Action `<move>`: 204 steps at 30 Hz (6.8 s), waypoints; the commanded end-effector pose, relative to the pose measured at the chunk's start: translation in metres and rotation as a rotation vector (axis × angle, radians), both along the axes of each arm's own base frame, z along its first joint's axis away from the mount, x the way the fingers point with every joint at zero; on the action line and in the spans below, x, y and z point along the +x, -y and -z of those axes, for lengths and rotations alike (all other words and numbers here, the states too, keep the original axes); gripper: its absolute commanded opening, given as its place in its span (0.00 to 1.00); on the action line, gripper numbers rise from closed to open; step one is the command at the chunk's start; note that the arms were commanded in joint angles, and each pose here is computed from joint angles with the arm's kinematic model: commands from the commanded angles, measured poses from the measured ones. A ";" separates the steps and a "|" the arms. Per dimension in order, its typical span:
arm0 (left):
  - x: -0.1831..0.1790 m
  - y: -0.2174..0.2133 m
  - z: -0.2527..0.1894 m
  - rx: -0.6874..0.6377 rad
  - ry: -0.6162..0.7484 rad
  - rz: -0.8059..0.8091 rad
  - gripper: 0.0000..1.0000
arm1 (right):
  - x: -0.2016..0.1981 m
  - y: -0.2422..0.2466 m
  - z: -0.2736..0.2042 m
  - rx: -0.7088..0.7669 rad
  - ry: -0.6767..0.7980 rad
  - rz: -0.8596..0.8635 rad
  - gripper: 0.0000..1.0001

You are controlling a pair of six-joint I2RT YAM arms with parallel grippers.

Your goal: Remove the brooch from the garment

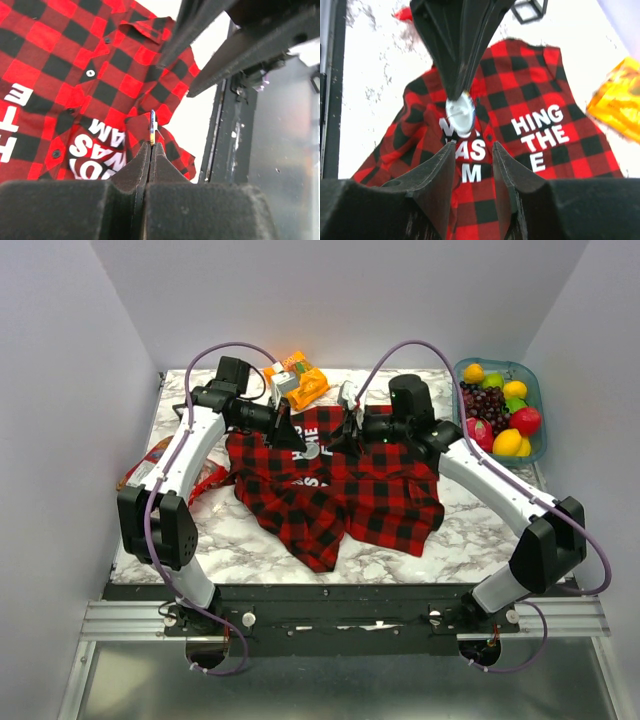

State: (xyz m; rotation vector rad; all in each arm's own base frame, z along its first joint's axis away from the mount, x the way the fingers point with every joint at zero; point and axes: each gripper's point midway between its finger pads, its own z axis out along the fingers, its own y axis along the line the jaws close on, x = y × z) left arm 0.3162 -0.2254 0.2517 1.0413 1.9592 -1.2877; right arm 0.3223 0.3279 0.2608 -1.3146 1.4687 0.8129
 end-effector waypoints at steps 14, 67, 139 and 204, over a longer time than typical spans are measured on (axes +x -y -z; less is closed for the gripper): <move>-0.024 0.011 -0.016 -0.027 0.053 0.096 0.00 | -0.007 -0.014 0.009 0.025 -0.117 -0.127 0.38; 0.010 0.028 -0.008 -0.027 0.125 0.030 0.03 | -0.011 -0.010 0.010 0.079 -0.255 -0.151 0.01; 0.010 0.042 0.007 0.278 0.602 0.116 0.24 | -0.005 0.000 0.023 0.106 -0.369 -0.069 0.00; -0.003 0.039 -0.028 0.075 0.386 -0.008 0.44 | -0.012 0.007 0.035 0.081 -0.348 -0.083 0.01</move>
